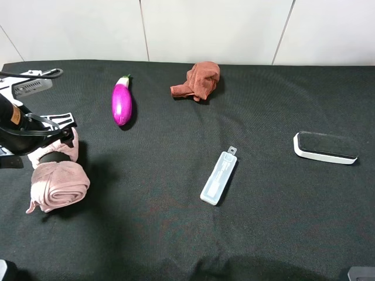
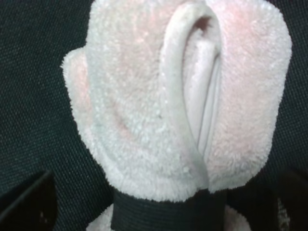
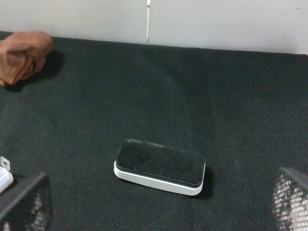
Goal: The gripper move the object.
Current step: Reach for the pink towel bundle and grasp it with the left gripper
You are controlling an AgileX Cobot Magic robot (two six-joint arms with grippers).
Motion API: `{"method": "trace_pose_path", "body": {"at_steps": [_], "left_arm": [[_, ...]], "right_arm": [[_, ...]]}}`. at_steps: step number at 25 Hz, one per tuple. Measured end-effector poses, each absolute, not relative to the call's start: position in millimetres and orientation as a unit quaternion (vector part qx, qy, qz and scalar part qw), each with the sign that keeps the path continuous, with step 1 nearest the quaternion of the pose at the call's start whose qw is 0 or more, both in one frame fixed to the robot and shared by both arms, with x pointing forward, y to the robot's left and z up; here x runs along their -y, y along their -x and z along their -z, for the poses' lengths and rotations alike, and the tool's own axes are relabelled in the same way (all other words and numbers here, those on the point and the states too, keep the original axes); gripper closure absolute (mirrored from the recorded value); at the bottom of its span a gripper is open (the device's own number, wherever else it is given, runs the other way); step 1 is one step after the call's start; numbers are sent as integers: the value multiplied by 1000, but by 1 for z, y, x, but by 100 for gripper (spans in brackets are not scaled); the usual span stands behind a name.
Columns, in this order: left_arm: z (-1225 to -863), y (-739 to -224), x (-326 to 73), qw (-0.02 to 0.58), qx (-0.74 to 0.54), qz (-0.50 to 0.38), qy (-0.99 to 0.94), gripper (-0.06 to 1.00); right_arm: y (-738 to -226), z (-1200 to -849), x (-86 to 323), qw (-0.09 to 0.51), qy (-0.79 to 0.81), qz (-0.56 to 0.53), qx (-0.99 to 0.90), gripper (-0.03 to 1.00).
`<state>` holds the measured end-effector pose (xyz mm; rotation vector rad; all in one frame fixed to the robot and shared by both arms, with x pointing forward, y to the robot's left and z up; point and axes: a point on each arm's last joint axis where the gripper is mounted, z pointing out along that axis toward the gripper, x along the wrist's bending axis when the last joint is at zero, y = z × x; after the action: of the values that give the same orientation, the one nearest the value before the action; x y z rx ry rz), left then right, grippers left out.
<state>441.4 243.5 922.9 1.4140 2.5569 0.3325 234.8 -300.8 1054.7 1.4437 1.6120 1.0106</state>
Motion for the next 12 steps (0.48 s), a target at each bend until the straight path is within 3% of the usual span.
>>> {"method": "trace_pose_path", "body": {"at_steps": [12], "left_arm": [[-898, -454, -236, 81, -881, -94, -457, -1]], "right_arm": [[-235, -1055, 301, 368, -562, -393, -628, 27]]}}
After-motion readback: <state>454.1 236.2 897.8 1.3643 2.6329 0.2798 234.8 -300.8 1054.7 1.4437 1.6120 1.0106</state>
